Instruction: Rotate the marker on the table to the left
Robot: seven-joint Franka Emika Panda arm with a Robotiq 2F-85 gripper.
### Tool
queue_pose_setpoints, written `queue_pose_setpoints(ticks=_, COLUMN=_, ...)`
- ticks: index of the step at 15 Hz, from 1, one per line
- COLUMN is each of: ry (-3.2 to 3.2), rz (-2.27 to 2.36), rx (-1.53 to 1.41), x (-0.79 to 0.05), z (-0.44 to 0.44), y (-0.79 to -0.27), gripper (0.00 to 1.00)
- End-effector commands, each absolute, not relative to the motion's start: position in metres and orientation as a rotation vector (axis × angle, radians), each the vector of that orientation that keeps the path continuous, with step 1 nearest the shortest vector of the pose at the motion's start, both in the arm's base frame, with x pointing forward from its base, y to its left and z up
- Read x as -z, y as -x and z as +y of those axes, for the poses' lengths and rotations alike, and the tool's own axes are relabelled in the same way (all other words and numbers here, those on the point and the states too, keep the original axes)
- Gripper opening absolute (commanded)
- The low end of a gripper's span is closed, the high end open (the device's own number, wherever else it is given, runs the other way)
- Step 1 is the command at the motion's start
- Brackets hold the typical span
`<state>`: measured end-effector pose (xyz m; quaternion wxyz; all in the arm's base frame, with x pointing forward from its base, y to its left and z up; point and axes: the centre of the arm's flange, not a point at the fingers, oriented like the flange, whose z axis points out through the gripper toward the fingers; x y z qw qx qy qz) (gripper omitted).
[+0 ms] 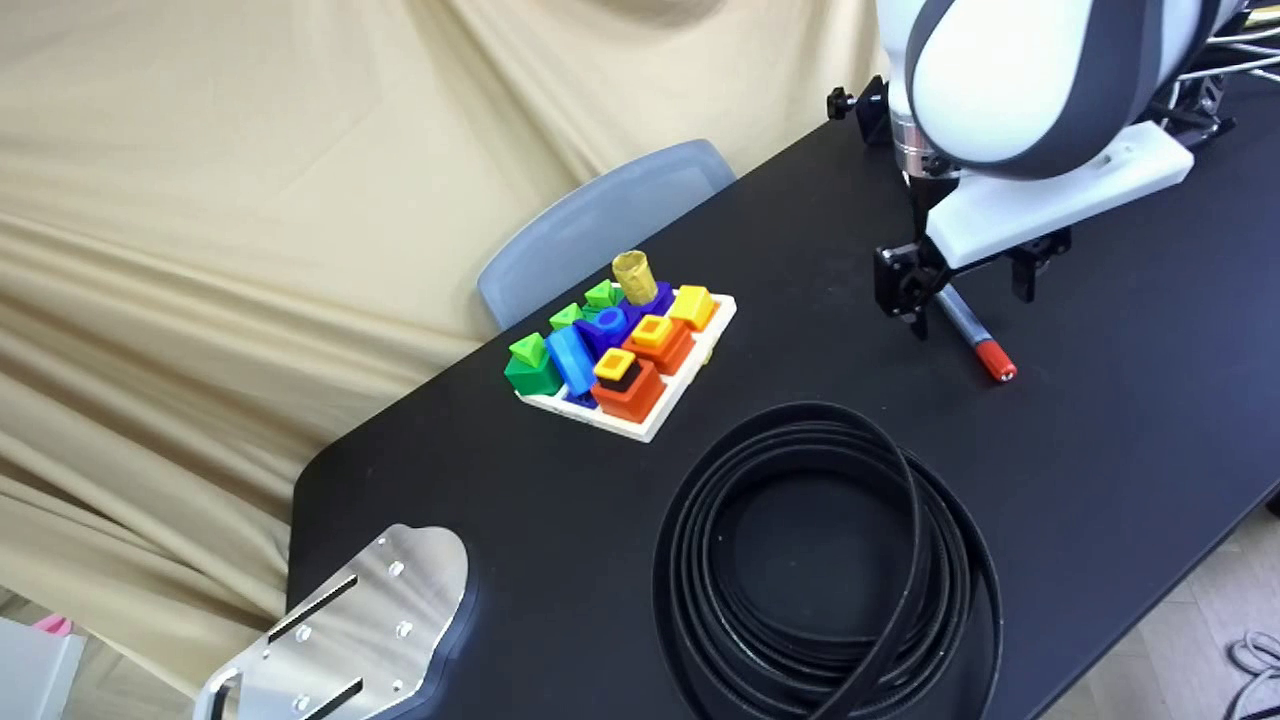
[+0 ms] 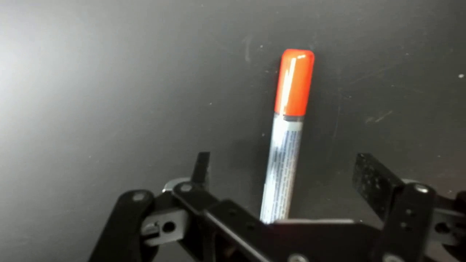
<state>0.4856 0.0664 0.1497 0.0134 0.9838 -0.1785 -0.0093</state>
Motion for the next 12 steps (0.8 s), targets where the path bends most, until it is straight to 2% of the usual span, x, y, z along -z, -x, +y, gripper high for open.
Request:
queue_pose_setpoints(ticks=1, ry=-3.076, rz=-0.680, rx=0.007, x=-0.1407, z=0.0731, y=-0.4945, gripper=1.00)
queue_pose_setpoints(ticks=2, ry=-3.083, rz=-0.706, rx=0.001, x=-0.1403, z=0.0727, y=-0.4946, gripper=0.75)
queue_pose_setpoints(ticks=3, ry=-3.083, rz=-0.726, rx=-0.007, x=-0.1403, z=0.0725, y=-0.4944, gripper=0.75)
queue_pose_setpoints(ticks=12, ry=-3.100, rz=-0.806, rx=-0.064, x=-0.1492, z=0.0700, y=-0.4939, gripper=0.11)
